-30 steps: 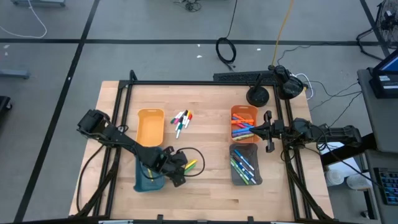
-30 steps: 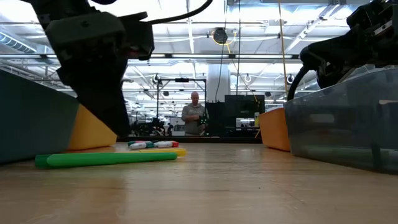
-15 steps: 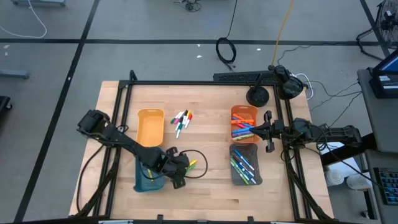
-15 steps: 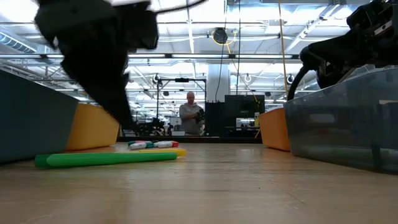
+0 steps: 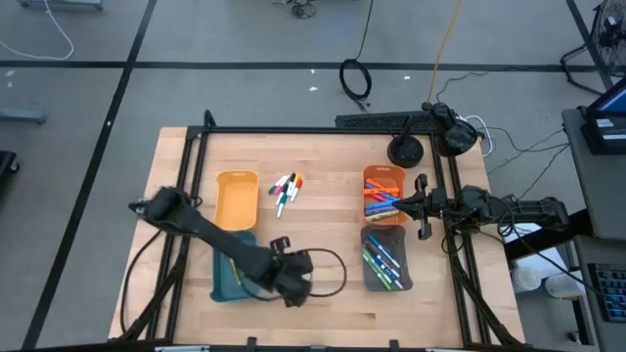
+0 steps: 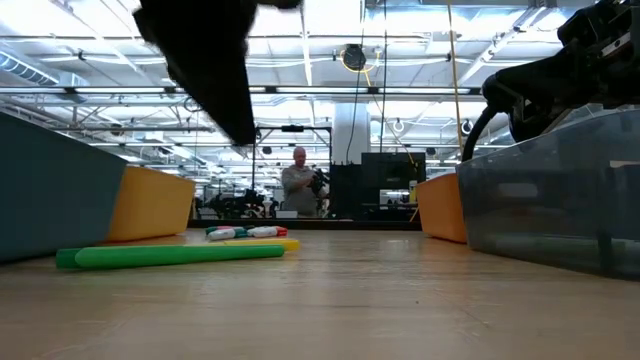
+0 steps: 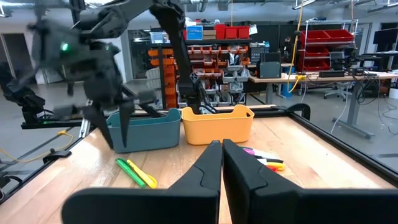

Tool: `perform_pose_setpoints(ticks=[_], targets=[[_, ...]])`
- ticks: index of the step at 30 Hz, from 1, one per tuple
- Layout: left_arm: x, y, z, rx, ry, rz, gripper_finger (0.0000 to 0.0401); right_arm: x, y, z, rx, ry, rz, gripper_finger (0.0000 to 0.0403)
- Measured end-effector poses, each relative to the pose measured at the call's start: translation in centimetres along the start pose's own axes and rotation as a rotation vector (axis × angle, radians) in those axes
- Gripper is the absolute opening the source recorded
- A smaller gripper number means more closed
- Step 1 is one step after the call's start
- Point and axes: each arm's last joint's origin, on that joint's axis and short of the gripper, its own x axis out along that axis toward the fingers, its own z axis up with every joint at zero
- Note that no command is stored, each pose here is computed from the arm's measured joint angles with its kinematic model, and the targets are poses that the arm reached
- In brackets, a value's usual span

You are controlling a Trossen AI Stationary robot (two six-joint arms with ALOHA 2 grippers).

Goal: Pick & Place Markers
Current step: Put the yellow pen into the blue bin

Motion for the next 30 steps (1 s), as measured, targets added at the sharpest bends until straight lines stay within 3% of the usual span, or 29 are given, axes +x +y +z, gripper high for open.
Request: perform_pose_setpoints(ticks=[4, 8, 18, 26, 30], targets=[[2.7, -0.9, 0.2, 0.003, 0.152, 0.03, 0.0105, 0.0, 0.0, 0.0, 0.0, 0.0, 0.0, 0.0004], [4.0, -0.1, -0.2, 0.012, 0.254, 0.101, 0.0122, 0.0, 0.0, 0.0, 0.0, 0.0, -0.001, 0.0004], [3.9, 1.1, 0.1, -0.046, 0.305, 0.136, 0.0192, 0.0, 0.0, 0.0, 0.0, 0.0, 0.0, 0.0004], [5.5, 2.4, -1.1, -0.081, 0.37, 0.181, 0.0198, 0.0, 0.0, 0.0, 0.0, 0.001, 0.0, 0.0004], [6.2, 2.4, -1.6, -0.092, 0.389, 0.149, 0.0198, 0.0, 0.0, 0.0, 0.0, 0.001, 0.0, 0.0004]])
